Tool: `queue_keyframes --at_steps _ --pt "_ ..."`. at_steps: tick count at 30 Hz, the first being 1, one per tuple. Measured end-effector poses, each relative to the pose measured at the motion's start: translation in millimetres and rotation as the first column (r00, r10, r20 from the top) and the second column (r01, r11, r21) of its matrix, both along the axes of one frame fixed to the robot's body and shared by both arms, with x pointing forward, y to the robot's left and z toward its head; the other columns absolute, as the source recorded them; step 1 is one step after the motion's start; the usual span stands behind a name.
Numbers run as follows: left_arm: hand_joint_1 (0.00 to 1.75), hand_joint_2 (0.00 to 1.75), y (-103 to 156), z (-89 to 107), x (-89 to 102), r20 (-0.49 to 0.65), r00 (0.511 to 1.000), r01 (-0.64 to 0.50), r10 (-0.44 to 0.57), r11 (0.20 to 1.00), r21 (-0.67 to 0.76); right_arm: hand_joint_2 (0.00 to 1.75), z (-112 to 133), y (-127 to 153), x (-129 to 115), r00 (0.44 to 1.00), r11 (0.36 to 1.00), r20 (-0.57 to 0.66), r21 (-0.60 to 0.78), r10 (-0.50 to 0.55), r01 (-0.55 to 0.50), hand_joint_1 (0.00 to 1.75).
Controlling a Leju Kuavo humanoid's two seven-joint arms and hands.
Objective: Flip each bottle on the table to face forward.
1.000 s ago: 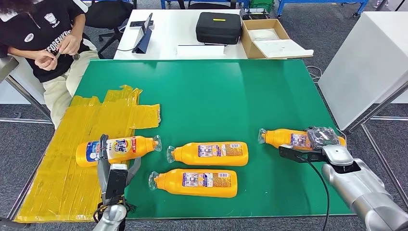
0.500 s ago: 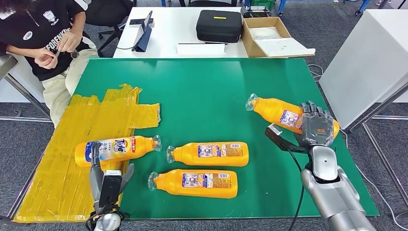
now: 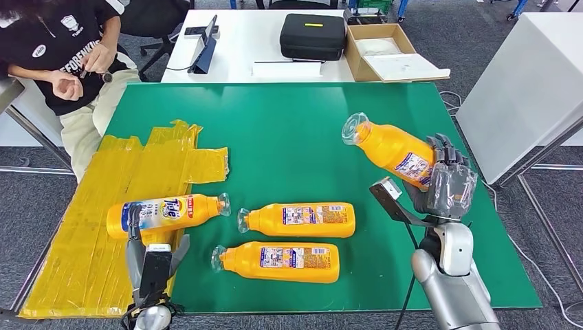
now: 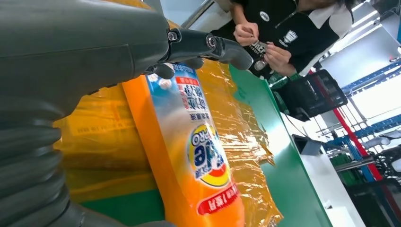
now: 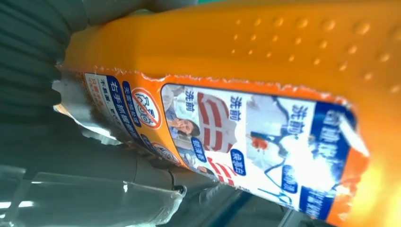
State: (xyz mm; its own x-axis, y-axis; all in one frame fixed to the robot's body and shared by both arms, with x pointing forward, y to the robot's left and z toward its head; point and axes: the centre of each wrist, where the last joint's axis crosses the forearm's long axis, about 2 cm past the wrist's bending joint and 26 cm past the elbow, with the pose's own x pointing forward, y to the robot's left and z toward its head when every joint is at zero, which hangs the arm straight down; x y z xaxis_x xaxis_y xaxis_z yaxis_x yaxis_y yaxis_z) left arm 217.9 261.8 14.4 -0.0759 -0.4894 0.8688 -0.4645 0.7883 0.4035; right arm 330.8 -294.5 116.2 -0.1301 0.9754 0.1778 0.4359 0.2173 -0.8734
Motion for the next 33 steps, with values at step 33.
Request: queue_keyframes --at_steps 33 --pt "0.00 1.75 -97 99.9 55.9 0.277 0.811 0.537 -0.516 0.844 0.000 1.75 -9 153 -49 0.740 0.363 0.215 0.764 0.637 -0.534 1.75"
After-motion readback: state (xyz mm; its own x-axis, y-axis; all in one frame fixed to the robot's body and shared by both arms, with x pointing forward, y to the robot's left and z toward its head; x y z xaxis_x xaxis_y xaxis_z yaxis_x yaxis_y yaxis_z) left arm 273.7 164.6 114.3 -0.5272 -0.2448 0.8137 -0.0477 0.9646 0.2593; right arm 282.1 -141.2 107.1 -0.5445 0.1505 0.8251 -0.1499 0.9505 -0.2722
